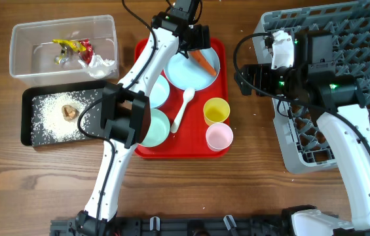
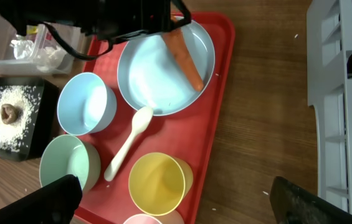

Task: Sort waste into correct bins and load items into the dishwasher rack
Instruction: 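Grasp the orange carrot from the blue plate with the left gripper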

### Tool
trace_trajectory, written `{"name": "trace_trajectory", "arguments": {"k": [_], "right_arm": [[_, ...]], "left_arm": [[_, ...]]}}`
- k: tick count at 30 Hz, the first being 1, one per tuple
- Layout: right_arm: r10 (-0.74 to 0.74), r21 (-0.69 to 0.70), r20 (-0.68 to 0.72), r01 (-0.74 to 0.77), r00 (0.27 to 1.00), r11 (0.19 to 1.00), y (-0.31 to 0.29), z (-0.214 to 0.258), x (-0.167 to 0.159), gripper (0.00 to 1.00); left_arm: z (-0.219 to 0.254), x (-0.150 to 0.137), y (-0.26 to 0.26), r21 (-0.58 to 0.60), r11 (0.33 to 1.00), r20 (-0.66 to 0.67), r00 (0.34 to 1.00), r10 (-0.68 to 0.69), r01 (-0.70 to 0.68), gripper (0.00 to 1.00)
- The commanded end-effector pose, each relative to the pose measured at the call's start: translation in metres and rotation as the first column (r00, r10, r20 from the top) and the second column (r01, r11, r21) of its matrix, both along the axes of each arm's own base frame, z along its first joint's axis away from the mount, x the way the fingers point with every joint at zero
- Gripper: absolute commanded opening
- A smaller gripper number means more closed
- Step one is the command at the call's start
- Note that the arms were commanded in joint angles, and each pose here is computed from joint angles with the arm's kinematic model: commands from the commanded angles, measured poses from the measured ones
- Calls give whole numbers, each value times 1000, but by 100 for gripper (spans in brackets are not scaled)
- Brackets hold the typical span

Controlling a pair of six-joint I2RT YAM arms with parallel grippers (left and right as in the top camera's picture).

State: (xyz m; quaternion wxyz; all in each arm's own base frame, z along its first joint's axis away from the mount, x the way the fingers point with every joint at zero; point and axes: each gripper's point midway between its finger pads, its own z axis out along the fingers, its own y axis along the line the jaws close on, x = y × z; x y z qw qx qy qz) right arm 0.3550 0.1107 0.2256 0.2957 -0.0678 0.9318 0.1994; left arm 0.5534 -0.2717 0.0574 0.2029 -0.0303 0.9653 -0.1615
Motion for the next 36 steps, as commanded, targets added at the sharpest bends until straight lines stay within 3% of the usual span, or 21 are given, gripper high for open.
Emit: {"name": "trace_trajectory", "arguments": {"k": [1,7,14,18,27,32,36], "right_arm": [[-12,2,25,11,1000,1000,0,10,2,100],[-21,-9,24,21,999,1000,-3,9,2,99],[-21,-11,10,21,1000,1000,-3,5,3,100],[-21,-15,-2,21,1000,1000,-3,3,1,100],[-21,-16,-12,20,1000,1000,-3,1,0,100],[-21,-16,-7,21,1000,1000,-3,1,2,100],[-20,-16,-7,20,1000,1000,-3,1,2,100]], "left_arm": [[-27,0,-10,-44,997,-54,997,62,-65,90],[-40,-16,-29,-10,999,-71,997,32,-33,86],[-53,-36,-8,163,985,-105,992,77,-59,72],[-53,-34,-3,180,981,-99,991,89,-70,34],[-51,-33,4,219,975,-88,995,47,-27,5],[-18,-36,11,214,977,-74,996,41,-24,4],[38,-41,18,202,979,-24,1000,11,-6,6]]}}
